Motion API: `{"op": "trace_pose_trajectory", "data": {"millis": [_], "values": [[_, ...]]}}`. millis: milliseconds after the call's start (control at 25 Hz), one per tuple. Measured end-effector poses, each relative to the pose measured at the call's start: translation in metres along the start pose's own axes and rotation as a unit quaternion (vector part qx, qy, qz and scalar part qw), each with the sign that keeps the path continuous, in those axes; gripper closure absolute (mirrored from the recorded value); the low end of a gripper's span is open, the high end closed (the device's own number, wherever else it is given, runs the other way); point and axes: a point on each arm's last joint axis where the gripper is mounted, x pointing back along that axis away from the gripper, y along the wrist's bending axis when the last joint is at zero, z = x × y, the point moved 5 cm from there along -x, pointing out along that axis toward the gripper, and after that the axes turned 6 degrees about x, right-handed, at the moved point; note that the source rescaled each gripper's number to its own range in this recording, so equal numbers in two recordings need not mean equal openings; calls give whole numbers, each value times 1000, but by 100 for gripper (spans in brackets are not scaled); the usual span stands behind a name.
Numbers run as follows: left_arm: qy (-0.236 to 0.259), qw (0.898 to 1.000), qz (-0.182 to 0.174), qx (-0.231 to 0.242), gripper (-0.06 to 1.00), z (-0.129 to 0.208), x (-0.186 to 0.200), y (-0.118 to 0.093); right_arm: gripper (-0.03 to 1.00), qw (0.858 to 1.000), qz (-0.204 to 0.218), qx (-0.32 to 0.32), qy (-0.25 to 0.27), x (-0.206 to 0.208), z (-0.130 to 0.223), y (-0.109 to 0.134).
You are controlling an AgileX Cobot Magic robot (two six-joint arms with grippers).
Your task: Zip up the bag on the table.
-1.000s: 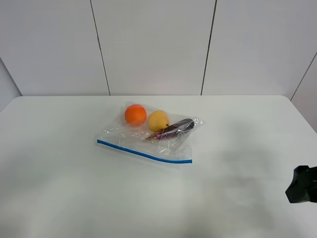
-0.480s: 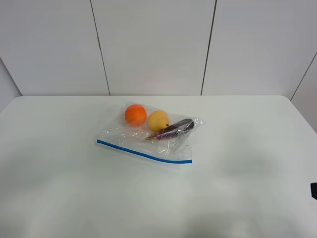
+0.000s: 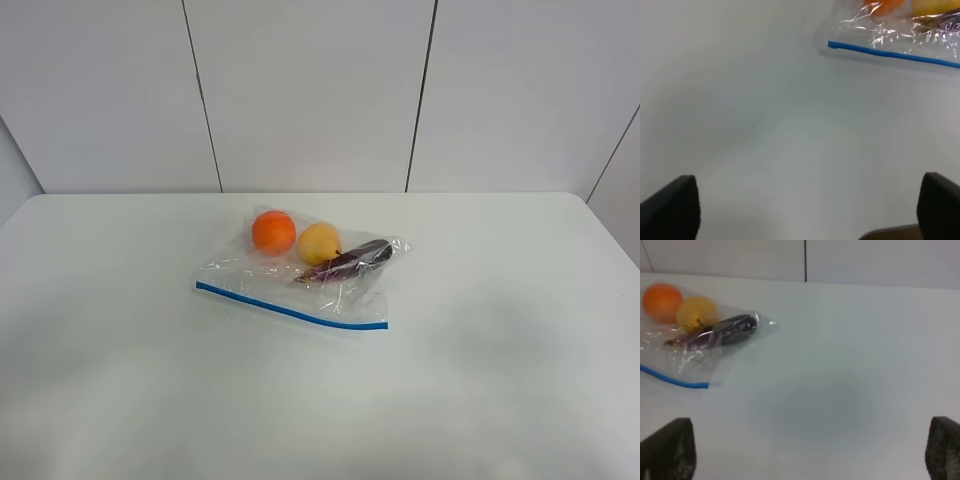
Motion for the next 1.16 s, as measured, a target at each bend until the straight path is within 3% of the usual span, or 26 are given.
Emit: {"op": "trace_pose_trajectory", "data": {"millis": [800, 1160], "values": [[0, 1000, 0, 0, -6, 0, 0, 0, -3, 1000, -10, -6, -3, 0, 0, 2], [0, 1000, 0, 0, -6, 0, 0, 0, -3, 999, -16, -16, 24, -9, 12, 4]]}}
